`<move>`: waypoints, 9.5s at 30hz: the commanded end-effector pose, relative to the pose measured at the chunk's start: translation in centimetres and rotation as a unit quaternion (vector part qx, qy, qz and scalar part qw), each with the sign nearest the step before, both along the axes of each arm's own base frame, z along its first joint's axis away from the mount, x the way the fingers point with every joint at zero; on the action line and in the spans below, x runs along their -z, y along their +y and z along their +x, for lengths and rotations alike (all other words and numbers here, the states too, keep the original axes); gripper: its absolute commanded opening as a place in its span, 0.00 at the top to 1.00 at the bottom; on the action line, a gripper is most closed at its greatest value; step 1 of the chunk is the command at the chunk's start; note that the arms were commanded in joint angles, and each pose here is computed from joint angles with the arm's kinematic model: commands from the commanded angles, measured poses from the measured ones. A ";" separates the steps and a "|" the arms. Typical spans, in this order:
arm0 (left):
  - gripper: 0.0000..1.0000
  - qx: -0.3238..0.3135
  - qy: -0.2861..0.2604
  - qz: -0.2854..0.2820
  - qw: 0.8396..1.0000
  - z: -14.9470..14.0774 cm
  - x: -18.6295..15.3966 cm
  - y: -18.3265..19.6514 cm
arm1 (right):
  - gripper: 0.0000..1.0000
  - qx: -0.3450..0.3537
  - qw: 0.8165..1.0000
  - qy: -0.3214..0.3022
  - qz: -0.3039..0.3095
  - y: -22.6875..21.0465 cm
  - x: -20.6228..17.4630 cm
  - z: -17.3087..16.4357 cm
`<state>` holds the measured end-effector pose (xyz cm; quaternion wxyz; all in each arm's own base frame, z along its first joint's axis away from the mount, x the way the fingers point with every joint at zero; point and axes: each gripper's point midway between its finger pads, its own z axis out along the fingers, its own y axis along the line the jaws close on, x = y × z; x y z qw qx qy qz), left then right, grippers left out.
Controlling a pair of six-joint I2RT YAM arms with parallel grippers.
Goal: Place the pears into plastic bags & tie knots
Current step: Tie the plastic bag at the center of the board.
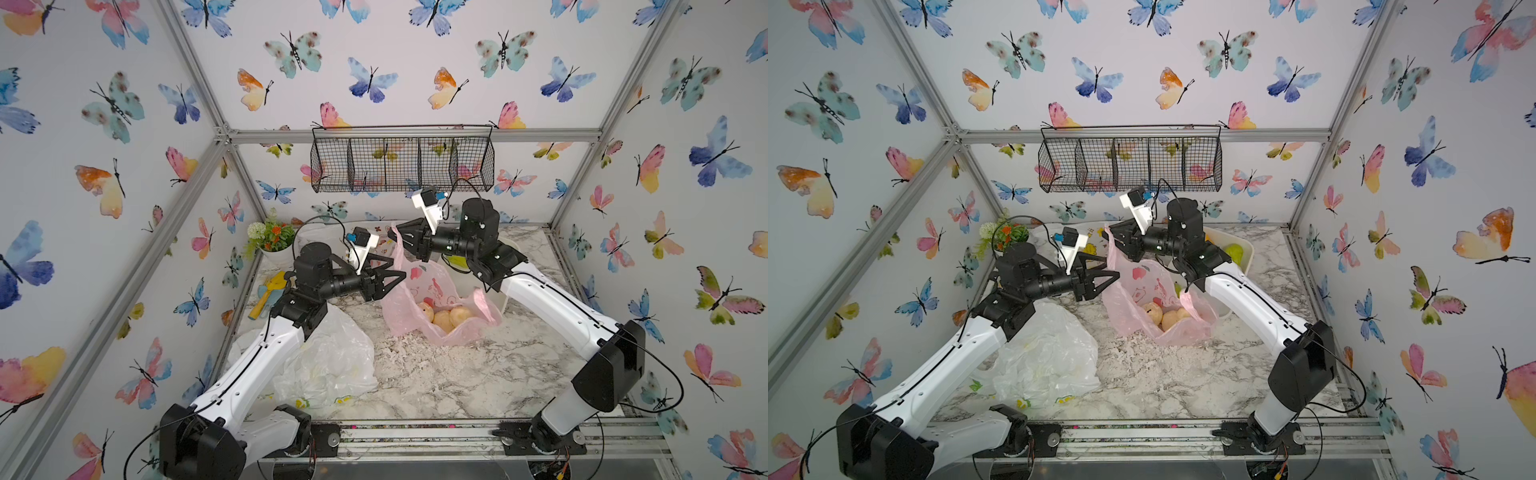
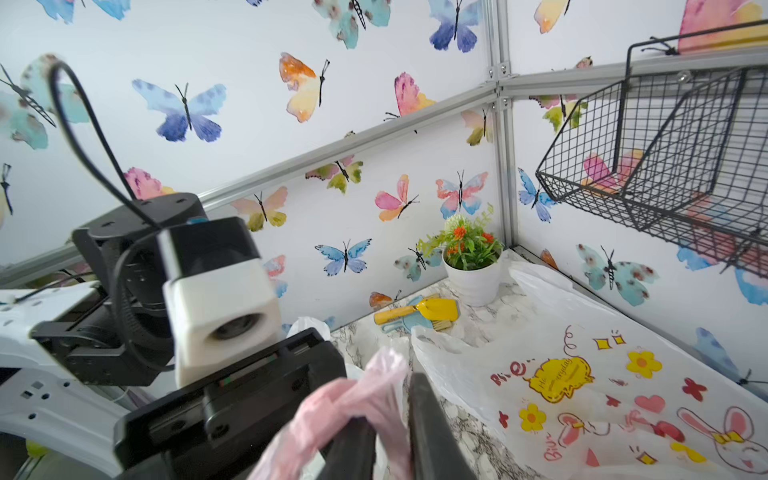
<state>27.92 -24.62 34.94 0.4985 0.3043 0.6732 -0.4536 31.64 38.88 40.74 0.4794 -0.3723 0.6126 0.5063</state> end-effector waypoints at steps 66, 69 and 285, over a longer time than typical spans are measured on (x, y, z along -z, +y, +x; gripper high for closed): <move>1.00 -0.242 0.192 -0.063 0.949 19.3 9.2 8.3 | 0.10 0.222 0.940 -0.061 -0.253 -12.1 14.9 -8.4; 1.00 -0.242 0.190 -0.061 0.950 19.2 9.1 8.4 | 0.07 0.164 0.940 -0.113 -0.276 -8.1 14.9 -10.6; 0.91 0.162 0.076 0.071 0.981 2.9 6.5 -3.6 | 0.97 -0.020 0.944 0.225 -0.242 -2.5 19.9 -9.7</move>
